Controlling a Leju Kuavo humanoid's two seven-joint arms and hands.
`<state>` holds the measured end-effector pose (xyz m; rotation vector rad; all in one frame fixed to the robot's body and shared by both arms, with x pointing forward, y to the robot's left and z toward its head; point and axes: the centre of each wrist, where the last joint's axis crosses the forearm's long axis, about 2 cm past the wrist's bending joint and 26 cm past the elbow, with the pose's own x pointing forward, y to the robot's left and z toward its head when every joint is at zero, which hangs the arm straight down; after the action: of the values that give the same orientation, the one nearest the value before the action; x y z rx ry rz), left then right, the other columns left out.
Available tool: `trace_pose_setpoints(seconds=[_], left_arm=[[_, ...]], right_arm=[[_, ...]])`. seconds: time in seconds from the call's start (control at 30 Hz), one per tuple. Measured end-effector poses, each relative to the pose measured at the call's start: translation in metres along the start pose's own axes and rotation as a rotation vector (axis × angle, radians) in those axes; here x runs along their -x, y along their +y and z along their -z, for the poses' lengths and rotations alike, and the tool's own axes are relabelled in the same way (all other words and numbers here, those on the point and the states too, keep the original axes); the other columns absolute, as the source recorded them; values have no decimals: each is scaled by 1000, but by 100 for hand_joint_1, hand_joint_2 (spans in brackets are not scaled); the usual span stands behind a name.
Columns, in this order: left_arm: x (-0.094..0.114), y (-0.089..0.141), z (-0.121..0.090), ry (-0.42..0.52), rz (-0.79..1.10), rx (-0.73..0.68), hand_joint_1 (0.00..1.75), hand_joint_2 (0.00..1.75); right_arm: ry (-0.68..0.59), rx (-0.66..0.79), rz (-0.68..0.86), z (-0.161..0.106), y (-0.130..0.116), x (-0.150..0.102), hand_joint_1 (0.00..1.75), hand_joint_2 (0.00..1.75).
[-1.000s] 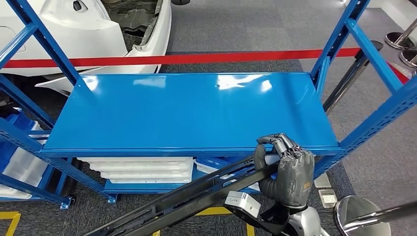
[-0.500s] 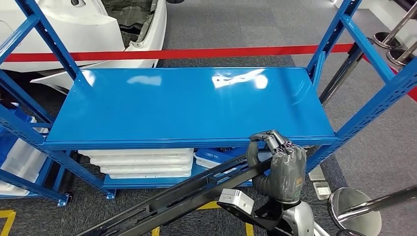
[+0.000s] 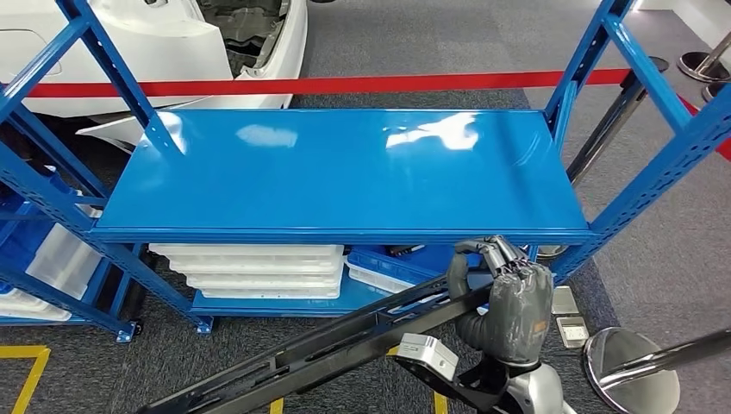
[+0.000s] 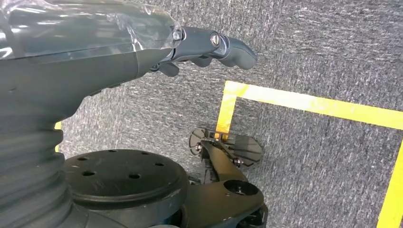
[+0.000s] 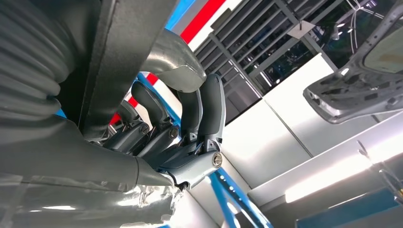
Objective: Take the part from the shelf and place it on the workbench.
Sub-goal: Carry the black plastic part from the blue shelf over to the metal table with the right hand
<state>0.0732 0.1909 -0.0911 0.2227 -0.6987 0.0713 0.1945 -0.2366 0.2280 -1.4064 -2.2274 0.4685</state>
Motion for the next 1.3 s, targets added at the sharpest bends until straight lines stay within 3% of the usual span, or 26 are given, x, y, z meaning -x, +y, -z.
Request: trace_pose_setpoints(seconds=[1.3], left_arm=[[0,1,0,5,-9,3,0,175]], right_arm=[[10,-10,3,-3,0,-1,175,175]])
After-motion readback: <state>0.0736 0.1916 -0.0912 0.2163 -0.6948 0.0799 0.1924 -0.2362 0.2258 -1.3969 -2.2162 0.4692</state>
